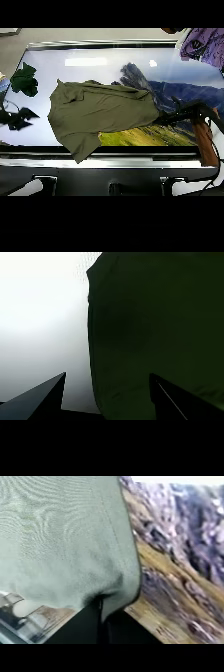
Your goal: Fold the clothes and pants, and hang the long-sleeved shirts on hangers.
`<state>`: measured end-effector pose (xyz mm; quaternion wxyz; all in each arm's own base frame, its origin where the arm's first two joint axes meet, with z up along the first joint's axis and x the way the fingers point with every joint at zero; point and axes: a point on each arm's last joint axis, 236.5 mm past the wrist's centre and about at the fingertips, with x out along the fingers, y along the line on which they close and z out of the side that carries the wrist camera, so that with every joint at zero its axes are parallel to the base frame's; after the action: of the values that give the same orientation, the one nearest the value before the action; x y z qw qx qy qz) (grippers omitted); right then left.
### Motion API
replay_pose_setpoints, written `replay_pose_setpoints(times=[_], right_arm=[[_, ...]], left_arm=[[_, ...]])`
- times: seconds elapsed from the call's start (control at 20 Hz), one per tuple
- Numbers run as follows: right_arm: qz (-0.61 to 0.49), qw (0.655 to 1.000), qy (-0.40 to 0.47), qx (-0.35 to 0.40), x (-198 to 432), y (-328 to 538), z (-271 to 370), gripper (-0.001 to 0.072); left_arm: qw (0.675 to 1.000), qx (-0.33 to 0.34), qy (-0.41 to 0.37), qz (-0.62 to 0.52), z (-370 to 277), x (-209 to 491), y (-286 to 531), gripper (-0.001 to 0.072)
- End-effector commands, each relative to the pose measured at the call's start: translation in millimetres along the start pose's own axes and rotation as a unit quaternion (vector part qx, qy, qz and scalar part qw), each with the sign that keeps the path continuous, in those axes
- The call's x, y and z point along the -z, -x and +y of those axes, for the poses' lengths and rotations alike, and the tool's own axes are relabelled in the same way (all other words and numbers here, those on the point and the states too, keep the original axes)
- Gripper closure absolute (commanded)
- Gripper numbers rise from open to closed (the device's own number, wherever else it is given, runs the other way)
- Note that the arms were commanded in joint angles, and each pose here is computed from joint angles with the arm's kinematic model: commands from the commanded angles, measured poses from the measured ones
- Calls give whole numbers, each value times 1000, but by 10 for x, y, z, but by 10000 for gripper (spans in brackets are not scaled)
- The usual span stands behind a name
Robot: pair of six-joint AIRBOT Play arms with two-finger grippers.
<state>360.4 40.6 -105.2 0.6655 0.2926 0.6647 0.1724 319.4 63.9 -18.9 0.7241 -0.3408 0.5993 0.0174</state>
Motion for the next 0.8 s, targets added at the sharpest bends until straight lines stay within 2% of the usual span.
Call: replay_pose_setpoints(times=[0.0, 0.2, 0.45, 0.75], right_arm=[[-10, 1000, 9, -3, -21, 68, 94, 685], [-21, 1000, 14, -1, -40, 145, 151, 685], [-14, 1000, 12, -4, -8, 145, 166, 685], [-5, 1000, 12, -8, 35, 144, 185, 685]], left_arm=[[997, 59, 39, 12, 149, 426, -363, 106], [995, 83, 49, 14, 108, 588, -626, 106], [994, 89, 21, 58, -74, 812, -740, 107], [990, 88, 43, 97, -45, 1099, -841, 107]])
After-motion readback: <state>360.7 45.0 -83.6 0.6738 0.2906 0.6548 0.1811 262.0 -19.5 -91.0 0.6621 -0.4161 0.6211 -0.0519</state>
